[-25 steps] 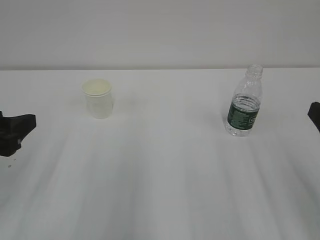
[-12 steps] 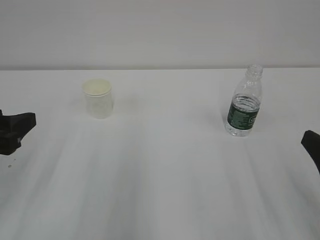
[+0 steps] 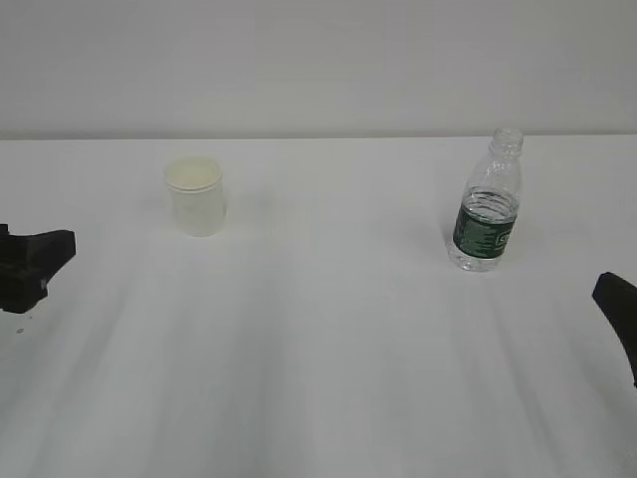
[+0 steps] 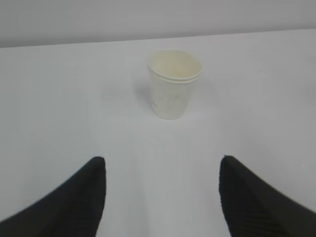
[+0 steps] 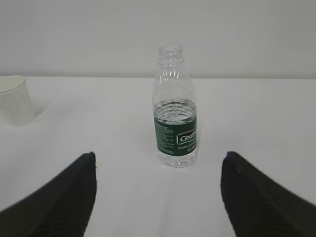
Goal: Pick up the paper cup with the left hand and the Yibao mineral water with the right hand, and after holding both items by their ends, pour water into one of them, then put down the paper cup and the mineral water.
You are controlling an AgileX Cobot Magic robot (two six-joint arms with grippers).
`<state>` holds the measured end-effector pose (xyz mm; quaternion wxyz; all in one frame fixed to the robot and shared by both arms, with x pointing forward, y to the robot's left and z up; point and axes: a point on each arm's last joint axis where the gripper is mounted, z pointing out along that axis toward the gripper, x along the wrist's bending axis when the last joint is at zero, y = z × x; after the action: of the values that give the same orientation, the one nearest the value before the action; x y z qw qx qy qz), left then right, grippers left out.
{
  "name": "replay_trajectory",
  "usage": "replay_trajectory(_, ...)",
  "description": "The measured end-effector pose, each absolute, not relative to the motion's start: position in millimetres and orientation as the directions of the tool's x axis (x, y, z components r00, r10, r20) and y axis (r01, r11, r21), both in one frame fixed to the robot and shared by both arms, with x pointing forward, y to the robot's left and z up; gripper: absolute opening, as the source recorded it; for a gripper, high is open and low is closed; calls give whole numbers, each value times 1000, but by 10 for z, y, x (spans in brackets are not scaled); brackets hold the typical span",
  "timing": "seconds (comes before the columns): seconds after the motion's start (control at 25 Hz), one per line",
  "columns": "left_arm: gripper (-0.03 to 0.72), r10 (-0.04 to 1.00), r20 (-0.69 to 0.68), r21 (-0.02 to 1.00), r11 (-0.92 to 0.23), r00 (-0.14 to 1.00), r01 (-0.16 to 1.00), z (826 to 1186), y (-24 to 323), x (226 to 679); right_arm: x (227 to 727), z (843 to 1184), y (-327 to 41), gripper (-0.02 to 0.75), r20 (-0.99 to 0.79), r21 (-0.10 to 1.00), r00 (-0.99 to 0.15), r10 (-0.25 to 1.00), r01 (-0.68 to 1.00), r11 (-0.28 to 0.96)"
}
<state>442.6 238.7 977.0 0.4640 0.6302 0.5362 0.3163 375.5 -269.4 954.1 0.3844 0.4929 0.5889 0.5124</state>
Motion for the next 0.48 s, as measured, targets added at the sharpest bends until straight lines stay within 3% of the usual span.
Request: replay_trajectory(0.48, 510, 970, -81, 914, -19, 229, 405, 9619, 2358, 4511, 3993, 9237, -2610, 591, 75, 973, -256, 964, 231, -14)
